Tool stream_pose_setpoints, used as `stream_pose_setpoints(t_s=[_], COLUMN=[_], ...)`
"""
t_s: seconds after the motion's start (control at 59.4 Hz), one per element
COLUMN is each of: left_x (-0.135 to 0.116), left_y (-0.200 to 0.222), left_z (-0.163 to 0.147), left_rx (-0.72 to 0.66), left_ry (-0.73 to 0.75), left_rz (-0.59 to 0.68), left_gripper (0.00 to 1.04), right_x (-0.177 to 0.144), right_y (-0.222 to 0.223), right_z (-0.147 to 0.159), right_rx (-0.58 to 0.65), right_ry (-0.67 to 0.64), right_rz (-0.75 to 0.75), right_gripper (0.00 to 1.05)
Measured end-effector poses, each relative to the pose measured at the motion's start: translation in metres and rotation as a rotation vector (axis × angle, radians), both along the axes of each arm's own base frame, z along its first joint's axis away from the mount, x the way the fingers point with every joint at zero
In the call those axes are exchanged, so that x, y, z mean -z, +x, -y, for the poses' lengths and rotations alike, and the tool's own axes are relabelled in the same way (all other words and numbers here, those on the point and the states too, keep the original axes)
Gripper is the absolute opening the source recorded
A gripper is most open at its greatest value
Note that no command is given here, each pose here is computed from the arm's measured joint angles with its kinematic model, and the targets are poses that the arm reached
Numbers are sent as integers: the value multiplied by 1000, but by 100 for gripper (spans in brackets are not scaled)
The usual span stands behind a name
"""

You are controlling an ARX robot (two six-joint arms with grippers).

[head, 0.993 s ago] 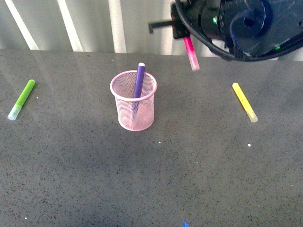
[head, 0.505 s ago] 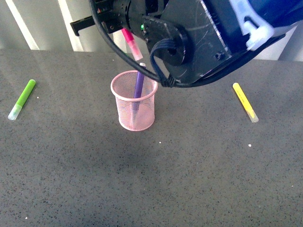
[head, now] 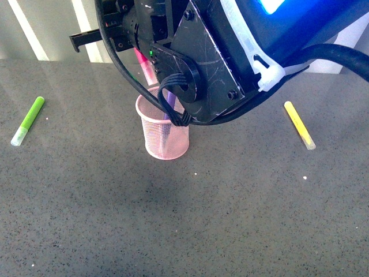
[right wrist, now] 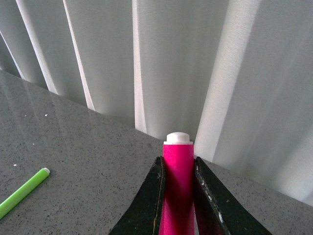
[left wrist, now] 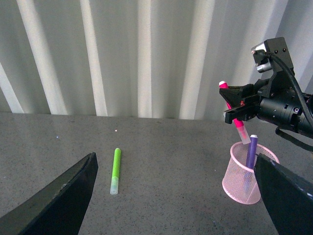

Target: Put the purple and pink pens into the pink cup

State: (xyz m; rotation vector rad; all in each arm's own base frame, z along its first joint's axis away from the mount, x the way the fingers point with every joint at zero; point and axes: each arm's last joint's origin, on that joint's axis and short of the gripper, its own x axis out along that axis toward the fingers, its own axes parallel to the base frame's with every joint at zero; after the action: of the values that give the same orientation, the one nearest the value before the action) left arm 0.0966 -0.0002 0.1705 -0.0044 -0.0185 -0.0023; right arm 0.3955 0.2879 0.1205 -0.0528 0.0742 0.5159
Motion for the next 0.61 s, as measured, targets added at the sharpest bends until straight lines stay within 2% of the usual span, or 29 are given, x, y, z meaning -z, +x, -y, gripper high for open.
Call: stream_pose_setpoints(t_s=[0.606], left_x=[0], left_y=[0], left_z=[0], left_rx=[0], left_ry=[0], left_rz=[0], left_gripper=[98], right_x=[21], right_y=[-9], right_z=[5], right_rx=[18], right_ry=[12], right_rz=[-72], right_gripper=[12])
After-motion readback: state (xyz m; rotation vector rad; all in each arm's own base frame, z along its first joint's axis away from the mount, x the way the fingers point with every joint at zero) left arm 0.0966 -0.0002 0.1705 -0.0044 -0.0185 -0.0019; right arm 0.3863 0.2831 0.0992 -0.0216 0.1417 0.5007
